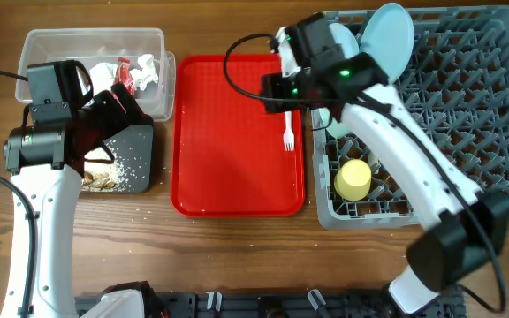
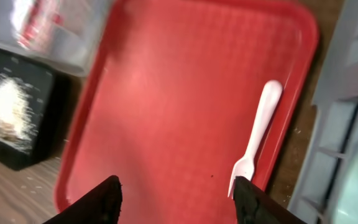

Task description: Sort waste into correct bins and load items into the dishwasher rack

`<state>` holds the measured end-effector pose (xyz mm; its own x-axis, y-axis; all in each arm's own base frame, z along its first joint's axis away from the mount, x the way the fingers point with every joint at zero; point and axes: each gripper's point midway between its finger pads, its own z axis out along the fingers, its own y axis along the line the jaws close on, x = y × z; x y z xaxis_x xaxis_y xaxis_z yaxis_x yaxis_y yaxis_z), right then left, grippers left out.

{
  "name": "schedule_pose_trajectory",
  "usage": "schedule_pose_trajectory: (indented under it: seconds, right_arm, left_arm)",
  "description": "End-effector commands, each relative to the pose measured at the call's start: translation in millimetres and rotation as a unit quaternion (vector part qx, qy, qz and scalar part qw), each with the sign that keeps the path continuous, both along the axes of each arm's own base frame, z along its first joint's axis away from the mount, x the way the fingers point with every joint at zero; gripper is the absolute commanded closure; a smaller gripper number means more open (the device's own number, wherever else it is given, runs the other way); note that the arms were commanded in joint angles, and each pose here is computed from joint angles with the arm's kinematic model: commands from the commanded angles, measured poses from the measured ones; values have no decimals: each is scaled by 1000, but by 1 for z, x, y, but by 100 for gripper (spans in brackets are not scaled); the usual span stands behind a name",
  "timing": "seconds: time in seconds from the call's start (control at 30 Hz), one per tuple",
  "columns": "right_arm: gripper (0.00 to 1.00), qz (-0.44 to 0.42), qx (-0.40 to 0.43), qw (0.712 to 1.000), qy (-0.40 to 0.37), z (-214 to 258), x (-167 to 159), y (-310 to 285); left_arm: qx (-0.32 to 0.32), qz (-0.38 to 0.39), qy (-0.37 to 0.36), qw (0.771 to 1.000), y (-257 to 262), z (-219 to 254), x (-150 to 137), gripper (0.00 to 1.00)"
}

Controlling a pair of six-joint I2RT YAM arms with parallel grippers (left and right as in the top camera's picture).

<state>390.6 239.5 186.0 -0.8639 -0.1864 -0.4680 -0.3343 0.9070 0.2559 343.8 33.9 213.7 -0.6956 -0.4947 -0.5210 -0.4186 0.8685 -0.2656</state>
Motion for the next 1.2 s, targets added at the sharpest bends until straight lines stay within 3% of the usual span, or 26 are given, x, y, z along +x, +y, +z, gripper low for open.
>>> schedule_pose_trajectory:
  seconds: [0.0, 0.2, 0.4, 0.57, 1.07, 1.17]
  right_arm:
    - [40, -2, -29, 1000, 7, -25, 10, 1]
    - [41, 6, -84, 996, 16, -63, 21, -7]
    - [59, -29, -111, 991, 62, -112, 24, -12]
    - [62, -87, -163, 979, 88, -153, 26, -32]
    - [63, -83, -196, 973, 86, -186, 34, -38]
    - [69, -82, -199, 972, 88, -187, 32, -39]
  left_arm:
    - [6, 4, -6, 1000, 4, 5, 2, 0]
    - [6, 4, -6, 1000, 4, 5, 2, 0]
    - [6, 4, -6, 1000, 4, 5, 2, 0]
    - [6, 4, -6, 1000, 4, 5, 2, 0]
    - [6, 4, -6, 1000, 4, 5, 2, 0]
    - [6, 4, -6, 1000, 4, 5, 2, 0]
